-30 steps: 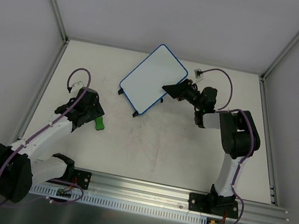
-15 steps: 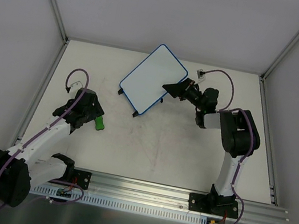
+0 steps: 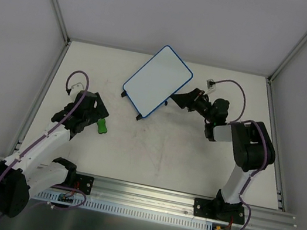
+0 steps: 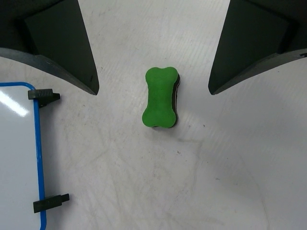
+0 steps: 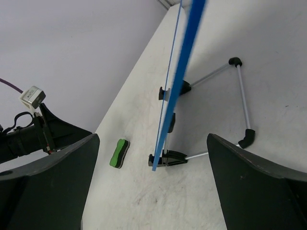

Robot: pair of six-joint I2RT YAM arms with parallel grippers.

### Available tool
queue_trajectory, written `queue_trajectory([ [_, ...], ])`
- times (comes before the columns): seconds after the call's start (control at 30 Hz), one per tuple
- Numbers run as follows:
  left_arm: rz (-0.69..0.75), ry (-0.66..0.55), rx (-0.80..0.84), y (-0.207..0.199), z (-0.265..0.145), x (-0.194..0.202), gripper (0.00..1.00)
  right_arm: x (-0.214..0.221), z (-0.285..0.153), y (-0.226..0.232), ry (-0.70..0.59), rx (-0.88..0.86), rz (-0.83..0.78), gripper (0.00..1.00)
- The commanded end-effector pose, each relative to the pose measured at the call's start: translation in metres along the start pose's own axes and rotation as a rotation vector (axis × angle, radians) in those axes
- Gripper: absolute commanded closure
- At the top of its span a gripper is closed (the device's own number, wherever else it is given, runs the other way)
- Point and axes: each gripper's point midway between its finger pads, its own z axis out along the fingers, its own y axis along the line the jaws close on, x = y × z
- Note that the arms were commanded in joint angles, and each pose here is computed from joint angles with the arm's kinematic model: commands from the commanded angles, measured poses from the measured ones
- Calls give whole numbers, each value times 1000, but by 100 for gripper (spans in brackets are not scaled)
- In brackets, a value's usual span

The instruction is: Erase the whiteboard

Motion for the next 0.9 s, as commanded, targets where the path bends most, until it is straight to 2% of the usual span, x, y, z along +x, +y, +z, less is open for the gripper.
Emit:
queue_trajectory([
  [0.0,22,-29,41,-6,-8,-11,1,-43,-10,56,-139,-124,-203,1],
  [0.13,77,-38,65,-9,-12,-15,1,-48,-29,70,-186,-87,-230,1],
  [0.2,100,-50,49,-4,-10,-15,1,-21,-47,57,-131,19,-209,1],
  [0.23,103,-51,46,-2,-10,-15,1,-33,-59,71,-175,54,-305,1],
  [0.27,106,-49,42,-1,-9,-13,1,-26,-64,77,-161,83,-341,1],
  [0.3,117,-46,43,0,-8,-12,1,0,-77,59,-78,187,-320,1],
  [0.33,121,-49,45,0,-7,-12,1,-16,-91,76,-138,211,-406,1],
  [0.4,133,-51,30,4,-6,-10,1,-1,-109,74,-104,259,-410,1],
  [0.47,126,-64,35,5,-8,-11,1,-8,-127,88,-148,276,-443,1],
  [0.5,129,-67,32,8,-8,-10,1,1,-135,80,-114,320,-424,1],
  [0.57,120,-98,38,11,-13,-12,1,0,-150,81,-146,360,-420,1],
  [0.63,104,-131,42,14,-17,-16,1,13,-164,64,-121,437,-398,1],
  [0.87,9,-290,82,32,-34,-25,1,40,-201,27,-119,573,-455,1],
])
